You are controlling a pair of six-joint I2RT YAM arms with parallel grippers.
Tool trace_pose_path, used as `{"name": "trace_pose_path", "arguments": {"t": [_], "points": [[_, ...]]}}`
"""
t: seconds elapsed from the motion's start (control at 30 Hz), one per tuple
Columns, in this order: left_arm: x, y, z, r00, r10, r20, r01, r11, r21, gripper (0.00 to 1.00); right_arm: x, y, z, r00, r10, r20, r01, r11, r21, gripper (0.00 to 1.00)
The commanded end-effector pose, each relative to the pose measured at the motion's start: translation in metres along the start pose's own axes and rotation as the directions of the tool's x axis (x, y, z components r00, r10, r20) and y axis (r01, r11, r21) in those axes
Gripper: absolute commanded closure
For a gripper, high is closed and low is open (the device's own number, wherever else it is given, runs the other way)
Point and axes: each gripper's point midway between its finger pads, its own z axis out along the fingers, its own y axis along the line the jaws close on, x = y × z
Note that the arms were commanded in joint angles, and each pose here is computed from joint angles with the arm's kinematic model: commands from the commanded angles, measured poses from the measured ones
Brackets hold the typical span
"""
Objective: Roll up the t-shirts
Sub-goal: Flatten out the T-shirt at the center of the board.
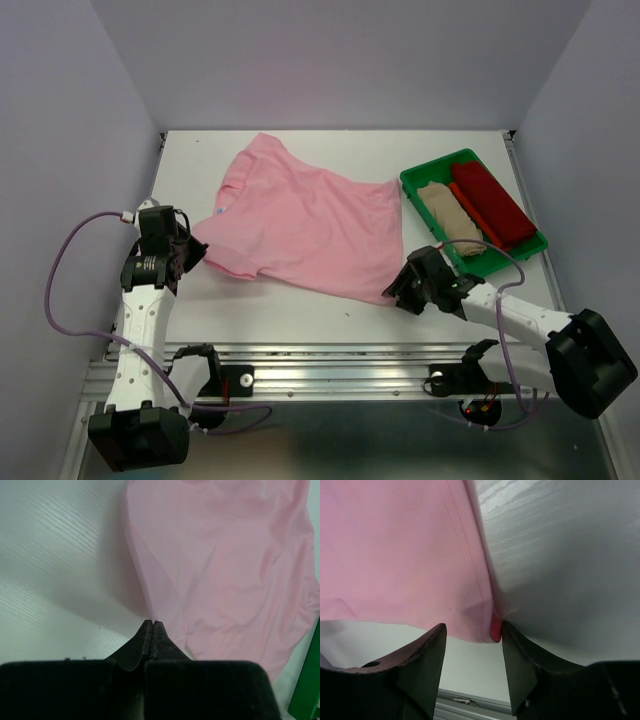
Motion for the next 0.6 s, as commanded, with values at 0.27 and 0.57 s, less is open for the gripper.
{"name": "trace_pose_path", "arguments": {"t": [0.27, 0.57], "points": [[-0.018, -0.021, -0.008, 0.999, -0.013, 0.045, 0.010, 0.998, 0.068, 1.00, -0.036, 0.048, 0.002, 0.988, -0.033, 0.149, 0.048, 0.994, -0.096, 0.99], [-0.143, -0.103, -0.075, 0.934, -0.034, 0.357, -0.050, 0.973, 0.224, 1.00, -0.144, 0.188, -0.115, 0.829, -0.131, 0.544, 0.310, 0.917, -0.252, 0.99]]}}
